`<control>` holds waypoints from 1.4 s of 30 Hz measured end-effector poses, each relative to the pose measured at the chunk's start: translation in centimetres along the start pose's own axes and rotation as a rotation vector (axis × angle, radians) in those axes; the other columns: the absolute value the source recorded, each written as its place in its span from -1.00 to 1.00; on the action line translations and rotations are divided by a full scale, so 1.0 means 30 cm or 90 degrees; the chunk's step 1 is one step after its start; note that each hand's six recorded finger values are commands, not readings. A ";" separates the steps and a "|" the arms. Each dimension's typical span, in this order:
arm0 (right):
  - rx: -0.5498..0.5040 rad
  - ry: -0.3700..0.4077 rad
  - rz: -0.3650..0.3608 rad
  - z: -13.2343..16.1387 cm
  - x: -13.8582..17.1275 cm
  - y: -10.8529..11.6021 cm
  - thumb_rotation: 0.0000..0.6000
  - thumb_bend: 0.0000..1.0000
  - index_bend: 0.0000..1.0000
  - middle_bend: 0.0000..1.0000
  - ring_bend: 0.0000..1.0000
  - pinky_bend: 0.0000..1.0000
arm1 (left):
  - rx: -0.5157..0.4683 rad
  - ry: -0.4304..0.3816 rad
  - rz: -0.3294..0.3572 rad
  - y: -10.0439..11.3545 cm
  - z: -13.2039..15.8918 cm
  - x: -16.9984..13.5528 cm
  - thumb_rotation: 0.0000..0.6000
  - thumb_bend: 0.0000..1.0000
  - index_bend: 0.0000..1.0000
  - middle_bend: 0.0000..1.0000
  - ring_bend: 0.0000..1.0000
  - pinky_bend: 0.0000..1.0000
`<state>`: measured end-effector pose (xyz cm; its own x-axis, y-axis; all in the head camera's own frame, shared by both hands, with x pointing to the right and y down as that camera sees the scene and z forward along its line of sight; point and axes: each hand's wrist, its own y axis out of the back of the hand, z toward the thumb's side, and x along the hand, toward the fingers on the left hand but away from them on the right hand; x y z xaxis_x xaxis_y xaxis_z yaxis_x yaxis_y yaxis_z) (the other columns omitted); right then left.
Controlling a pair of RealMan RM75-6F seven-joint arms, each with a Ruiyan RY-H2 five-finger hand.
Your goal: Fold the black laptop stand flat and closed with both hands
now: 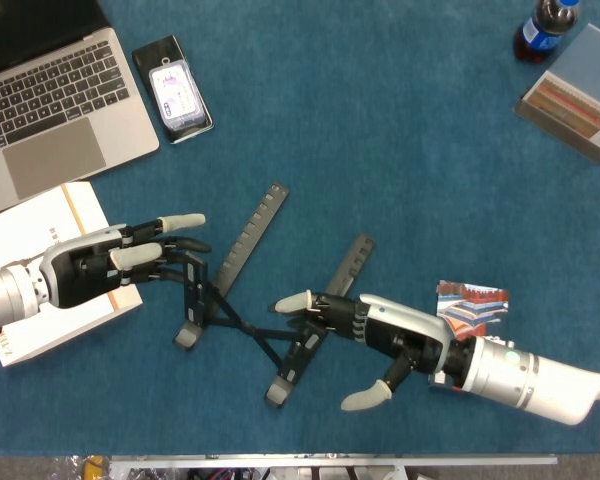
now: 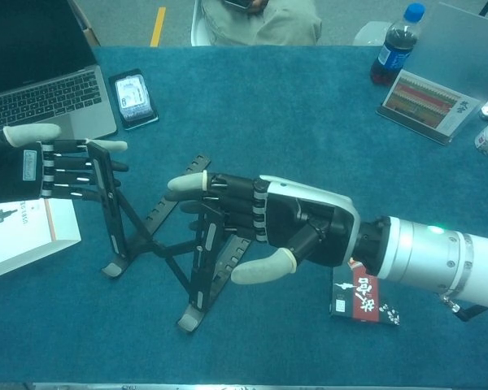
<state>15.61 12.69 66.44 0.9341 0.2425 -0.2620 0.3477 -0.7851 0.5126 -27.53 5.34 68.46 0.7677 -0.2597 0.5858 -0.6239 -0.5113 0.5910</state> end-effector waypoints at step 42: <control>0.014 -0.020 -0.007 -0.019 0.006 0.011 1.00 -0.86 -0.73 -0.84 -1.00 -0.90 | 0.004 -0.002 -0.013 -0.012 0.009 -0.022 0.33 -0.51 -0.85 -0.51 -0.61 -0.64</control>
<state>15.95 12.81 67.01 0.9269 0.2342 -0.2934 0.3563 -0.7950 0.4909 -27.79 5.47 67.71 0.7808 -0.2522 0.5716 -0.6072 -0.5218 0.5992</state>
